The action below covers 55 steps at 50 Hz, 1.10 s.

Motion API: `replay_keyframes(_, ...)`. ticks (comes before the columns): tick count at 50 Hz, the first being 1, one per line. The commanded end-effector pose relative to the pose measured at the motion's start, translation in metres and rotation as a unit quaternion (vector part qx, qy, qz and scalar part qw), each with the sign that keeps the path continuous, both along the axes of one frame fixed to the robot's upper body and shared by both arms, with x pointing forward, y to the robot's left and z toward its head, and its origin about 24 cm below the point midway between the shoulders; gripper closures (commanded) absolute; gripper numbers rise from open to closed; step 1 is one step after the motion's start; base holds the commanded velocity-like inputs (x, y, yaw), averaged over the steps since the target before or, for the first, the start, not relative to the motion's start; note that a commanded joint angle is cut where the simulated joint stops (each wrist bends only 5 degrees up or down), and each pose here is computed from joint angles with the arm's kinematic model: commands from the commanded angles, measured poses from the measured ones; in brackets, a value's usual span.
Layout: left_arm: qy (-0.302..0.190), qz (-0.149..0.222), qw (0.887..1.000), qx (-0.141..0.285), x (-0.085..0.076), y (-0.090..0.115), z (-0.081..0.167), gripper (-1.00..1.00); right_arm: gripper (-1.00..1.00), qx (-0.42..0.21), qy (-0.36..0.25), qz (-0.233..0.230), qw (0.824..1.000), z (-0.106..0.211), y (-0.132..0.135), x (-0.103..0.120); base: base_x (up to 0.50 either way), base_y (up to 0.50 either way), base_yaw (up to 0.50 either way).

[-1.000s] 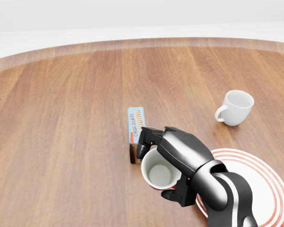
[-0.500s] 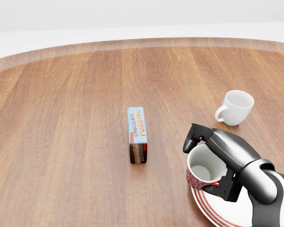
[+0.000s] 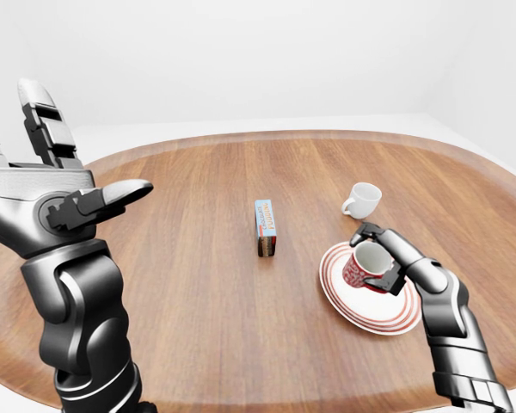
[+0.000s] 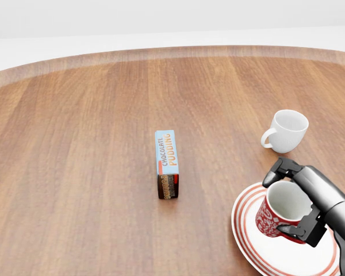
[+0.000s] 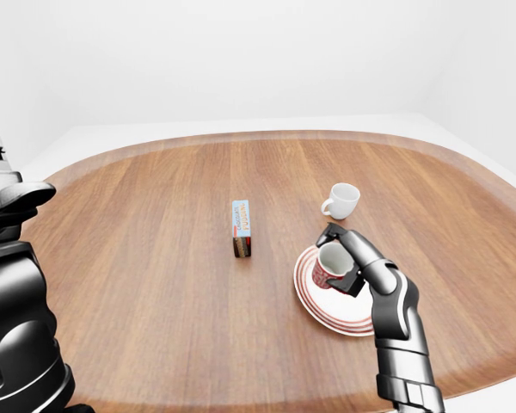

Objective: Pick up the red mug and put it on the plate

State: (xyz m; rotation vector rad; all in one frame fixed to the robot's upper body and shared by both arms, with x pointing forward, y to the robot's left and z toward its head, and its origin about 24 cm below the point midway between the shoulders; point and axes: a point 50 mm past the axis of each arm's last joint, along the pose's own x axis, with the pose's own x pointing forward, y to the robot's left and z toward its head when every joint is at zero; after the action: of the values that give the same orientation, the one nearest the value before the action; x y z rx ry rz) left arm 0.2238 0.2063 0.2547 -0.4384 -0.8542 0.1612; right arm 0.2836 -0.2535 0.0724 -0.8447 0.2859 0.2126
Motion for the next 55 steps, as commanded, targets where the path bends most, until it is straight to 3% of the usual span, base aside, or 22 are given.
replay_keyframes(1, 0.002, 0.001, 1.0, 0.0, 0.001, 0.001, 0.0, -1.0, 1.0, 0.053, 0.005, -0.097, 0.994, -0.026, -0.032, -0.001, 0.0, 0.0, 0.0)
replay_keyframes(15, 0.005, 0.004, 1.0, 0.002, 0.001, 0.002, -0.002, -1.0, 1.0, 0.032, -0.012, -0.189, 0.981, -0.034, -0.056, 0.007, 0.0, 0.0, 0.0)
replay_keyframes(22, 0.007, 0.004, 1.0, 0.003, 0.001, 0.002, -0.003, -1.0, 1.0, -0.025, -0.057, -0.163, 0.985, -0.01, -0.049, 0.018, 0.0, 0.0, 0.0)
replay_keyframes(28, 0.006, 0.005, 1.0, 0.002, 0.002, 0.002, -0.002, -1.0, 1.0, -0.032, -0.072, -0.149, 0.986, -0.004, -0.034, 0.031, 0.0, 0.0, 0.0)
replay_keyframes(39, 0.005, 0.006, 1.0, 0.0, 0.001, 0.003, -0.001, -1.0, 1.0, -0.042, -0.015, -0.179, 0.983, -0.038, -0.026, 0.042, 0.0, 0.0, 0.0)
replay_keyframes(55, 0.009, 0.009, 1.0, 0.003, 0.002, 0.004, -0.002, -1.0, 1.0, -0.064, 0.061, -0.243, 0.966, -0.08, -0.046, 0.018, 0.0, 0.0, 0.0)
